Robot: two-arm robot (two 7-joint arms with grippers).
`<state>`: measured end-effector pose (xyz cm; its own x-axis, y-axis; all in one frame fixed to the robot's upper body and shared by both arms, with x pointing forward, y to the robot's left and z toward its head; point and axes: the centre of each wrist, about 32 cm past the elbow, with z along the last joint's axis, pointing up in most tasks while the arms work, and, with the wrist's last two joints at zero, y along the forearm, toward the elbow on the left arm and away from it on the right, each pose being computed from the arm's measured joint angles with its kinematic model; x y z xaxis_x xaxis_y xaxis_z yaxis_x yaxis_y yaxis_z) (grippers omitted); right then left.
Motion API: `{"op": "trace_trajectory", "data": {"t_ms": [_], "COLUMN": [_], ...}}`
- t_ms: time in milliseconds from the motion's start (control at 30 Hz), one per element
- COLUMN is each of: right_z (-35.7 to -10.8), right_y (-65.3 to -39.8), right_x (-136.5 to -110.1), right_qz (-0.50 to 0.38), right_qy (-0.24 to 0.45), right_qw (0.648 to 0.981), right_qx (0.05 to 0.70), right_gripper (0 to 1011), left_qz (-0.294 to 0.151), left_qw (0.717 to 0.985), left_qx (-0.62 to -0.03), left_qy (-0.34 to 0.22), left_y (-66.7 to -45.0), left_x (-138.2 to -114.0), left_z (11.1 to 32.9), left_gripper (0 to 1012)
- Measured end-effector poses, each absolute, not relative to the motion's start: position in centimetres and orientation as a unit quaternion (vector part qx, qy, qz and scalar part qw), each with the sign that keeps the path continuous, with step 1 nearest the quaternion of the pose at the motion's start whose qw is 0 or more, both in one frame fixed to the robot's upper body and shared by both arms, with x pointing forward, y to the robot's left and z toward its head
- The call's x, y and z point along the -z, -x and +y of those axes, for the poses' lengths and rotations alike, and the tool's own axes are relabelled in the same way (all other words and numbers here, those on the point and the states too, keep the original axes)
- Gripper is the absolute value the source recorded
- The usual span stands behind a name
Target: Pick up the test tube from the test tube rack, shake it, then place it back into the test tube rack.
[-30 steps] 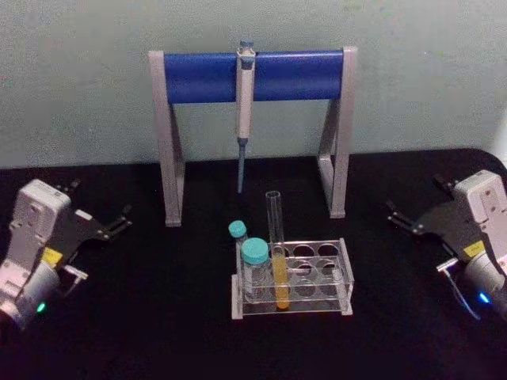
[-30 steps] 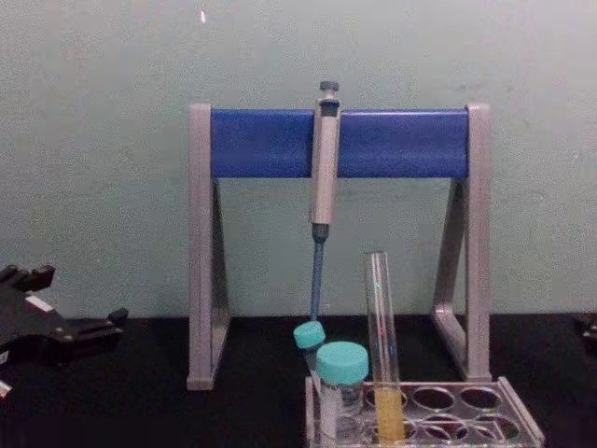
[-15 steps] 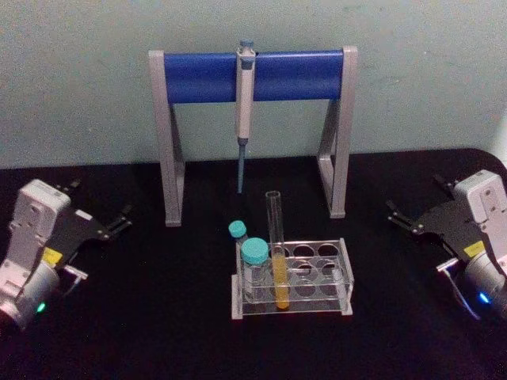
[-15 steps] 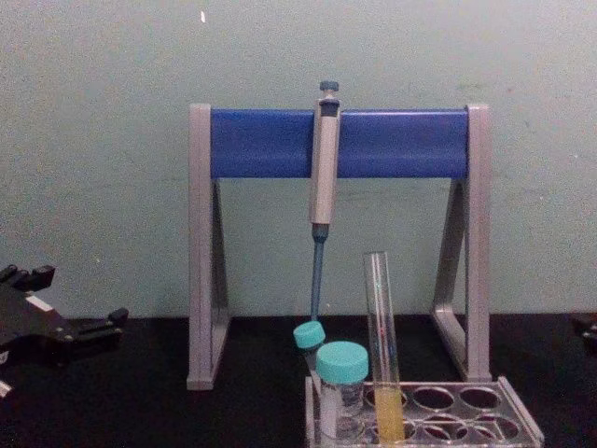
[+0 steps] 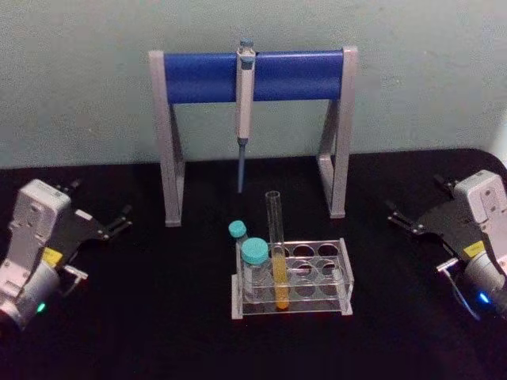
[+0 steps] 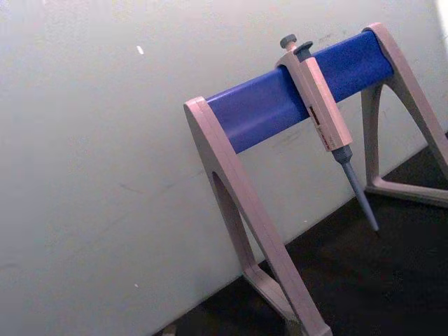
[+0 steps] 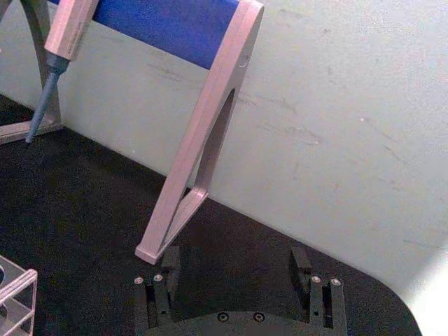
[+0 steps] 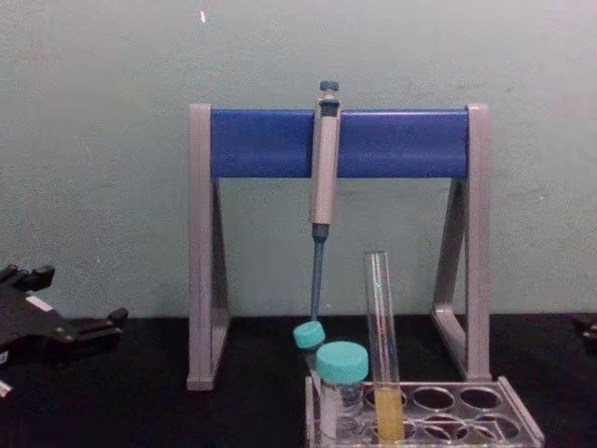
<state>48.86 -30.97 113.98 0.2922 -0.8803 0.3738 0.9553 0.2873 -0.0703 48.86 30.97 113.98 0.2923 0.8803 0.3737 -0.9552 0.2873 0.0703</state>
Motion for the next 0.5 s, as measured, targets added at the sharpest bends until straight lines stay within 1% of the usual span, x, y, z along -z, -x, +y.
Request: {"op": "trace_trajectory", "data": {"t_ms": [500], "right_z": [-30.96], "right_y": [-48.86], "right_x": [-113.98], "right_qz": [-0.132], "right_qy": [0.142], "right_qw": [0.791], "right_qx": [0.58], "right_gripper": [1000], "left_qz": [-0.132], "left_qw": [0.791], "left_qx": [-0.58], "left_qy": [-0.141], "left_y": [-48.86], "left_x": [-113.98], "left_z": [30.97], "left_gripper": [1001]}}
